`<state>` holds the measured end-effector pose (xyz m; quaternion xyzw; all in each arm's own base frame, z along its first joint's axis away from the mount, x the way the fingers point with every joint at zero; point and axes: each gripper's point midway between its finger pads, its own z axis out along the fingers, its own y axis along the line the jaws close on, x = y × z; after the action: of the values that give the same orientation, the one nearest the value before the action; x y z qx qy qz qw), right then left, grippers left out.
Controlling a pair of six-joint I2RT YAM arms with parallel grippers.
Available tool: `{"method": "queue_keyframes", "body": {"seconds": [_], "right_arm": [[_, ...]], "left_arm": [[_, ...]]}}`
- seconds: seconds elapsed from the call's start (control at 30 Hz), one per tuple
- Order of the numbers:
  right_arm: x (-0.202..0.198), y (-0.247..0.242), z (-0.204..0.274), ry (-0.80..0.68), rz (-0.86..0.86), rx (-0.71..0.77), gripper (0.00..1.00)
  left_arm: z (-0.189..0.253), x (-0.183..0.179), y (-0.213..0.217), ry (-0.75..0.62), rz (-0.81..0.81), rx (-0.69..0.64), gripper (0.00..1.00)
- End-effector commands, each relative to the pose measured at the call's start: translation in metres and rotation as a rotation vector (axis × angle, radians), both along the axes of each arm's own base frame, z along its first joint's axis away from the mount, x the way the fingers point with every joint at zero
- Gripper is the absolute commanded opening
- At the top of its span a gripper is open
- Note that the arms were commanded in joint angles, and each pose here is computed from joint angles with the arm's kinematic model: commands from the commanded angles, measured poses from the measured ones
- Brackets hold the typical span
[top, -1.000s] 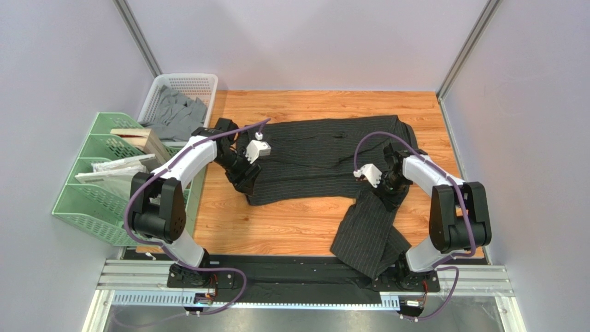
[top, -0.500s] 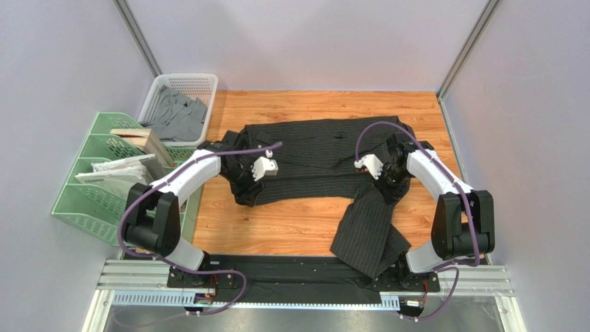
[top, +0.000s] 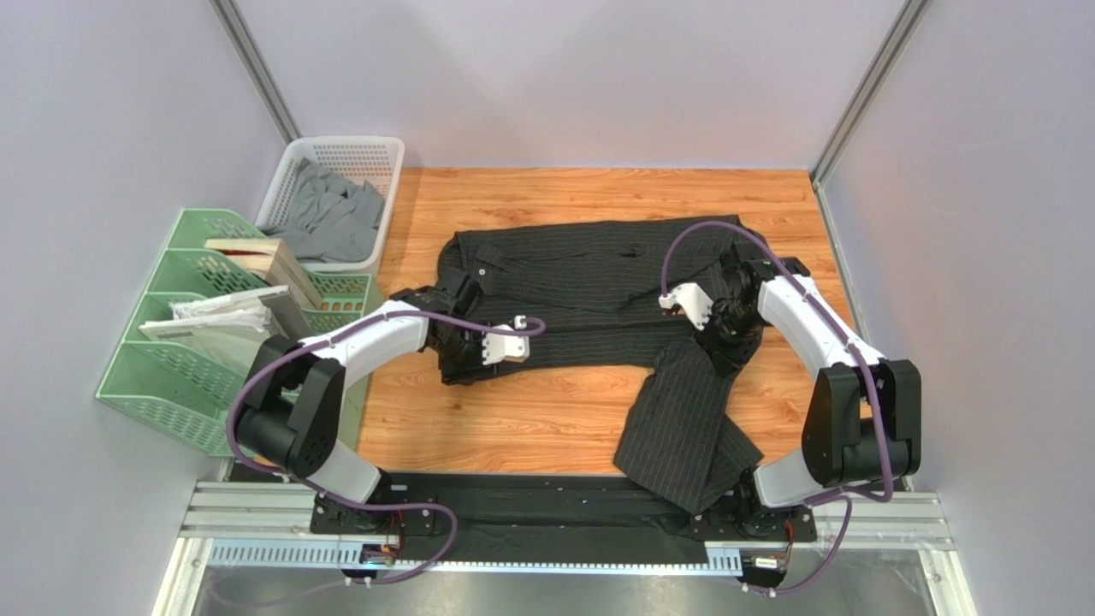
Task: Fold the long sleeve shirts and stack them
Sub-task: Fold the shirt
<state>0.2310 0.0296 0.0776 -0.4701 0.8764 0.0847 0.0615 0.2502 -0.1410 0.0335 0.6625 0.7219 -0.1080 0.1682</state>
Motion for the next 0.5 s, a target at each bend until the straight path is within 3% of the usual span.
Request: {"method": "queue_keyframes", "body": {"seconds": [0.0, 0.2, 0.3, 0.33, 0.37, 0.47], "right_arm": [[0.002, 0.006, 0.017, -0.042, -0.006, 0.033, 0.00], [-0.004, 0.007, 0.020, -0.039, -0.015, 0.043, 0.00], [-0.011, 0.007, 0.022, -0.036, -0.011, 0.050, 0.00], [-0.015, 0.007, 0.022, -0.027, -0.009, 0.050, 0.00], [-0.017, 0.008, 0.022, -0.023, -0.009, 0.055, 0.00], [-0.025, 0.010, 0.029, -0.016, -0.008, 0.071, 0.00]], "left_arm": [[-0.011, -0.003, -0.002, -0.043, -0.117, 0.031, 0.52], [-0.015, -0.008, 0.004, -0.037, -0.151, 0.066, 0.49], [-0.019, -0.014, 0.009, -0.028, -0.162, 0.085, 0.23], [-0.018, -0.015, 0.010, -0.028, -0.152, 0.084, 0.06], [-0.015, -0.017, 0.011, -0.037, -0.144, 0.076, 0.00], [-0.005, -0.023, 0.013, -0.063, -0.133, 0.054, 0.00]]}}
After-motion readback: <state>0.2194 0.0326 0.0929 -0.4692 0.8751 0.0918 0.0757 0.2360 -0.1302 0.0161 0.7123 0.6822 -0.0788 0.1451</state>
